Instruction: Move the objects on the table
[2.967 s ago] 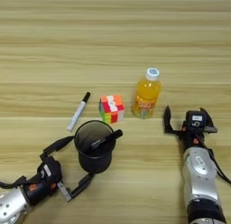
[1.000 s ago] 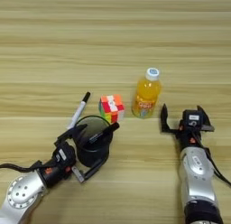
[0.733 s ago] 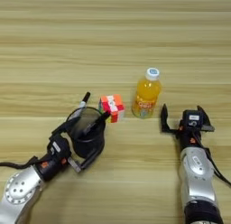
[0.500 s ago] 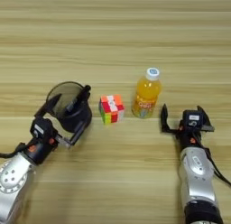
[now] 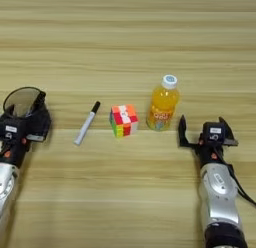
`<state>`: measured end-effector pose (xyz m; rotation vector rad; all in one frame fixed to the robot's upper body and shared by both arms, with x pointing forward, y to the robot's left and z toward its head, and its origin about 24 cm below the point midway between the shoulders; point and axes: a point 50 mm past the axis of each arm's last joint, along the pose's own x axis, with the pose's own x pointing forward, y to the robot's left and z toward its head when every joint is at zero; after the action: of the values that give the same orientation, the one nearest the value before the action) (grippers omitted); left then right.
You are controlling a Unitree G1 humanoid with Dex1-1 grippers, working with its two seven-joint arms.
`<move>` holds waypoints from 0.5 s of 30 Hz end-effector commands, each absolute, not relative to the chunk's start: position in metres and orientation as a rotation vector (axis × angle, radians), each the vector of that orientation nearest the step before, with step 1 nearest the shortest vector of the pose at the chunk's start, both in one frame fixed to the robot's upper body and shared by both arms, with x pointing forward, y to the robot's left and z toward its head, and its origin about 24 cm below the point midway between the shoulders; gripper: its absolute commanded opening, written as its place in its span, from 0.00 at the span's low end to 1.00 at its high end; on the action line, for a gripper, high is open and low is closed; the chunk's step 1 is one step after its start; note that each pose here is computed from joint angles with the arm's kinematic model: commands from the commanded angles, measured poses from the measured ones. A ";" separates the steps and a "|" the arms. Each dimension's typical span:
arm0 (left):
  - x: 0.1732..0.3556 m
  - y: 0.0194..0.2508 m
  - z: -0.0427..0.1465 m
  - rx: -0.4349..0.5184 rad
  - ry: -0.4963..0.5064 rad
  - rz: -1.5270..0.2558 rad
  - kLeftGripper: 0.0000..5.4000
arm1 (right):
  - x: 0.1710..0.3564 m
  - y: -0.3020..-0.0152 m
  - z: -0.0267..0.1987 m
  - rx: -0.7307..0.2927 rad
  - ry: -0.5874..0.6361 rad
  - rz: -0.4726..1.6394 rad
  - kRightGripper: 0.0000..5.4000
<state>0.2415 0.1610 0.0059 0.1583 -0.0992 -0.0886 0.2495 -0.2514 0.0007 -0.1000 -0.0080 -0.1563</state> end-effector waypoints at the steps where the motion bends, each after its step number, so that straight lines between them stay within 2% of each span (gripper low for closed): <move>1: 0.246 0.158 -0.001 0.191 -0.069 -0.114 0.87 | 0.248 -0.252 0.001 -0.101 -0.004 -0.160 1.00; 15: 0.247 0.141 -0.018 0.202 -0.024 -0.202 0.87 | 0.250 -0.249 0.002 -0.095 -0.008 -0.160 1.00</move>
<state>0.2506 0.1461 -0.0053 0.1877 -0.0912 -0.1688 0.2492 -0.2511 0.0012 -0.1002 -0.0111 -0.1573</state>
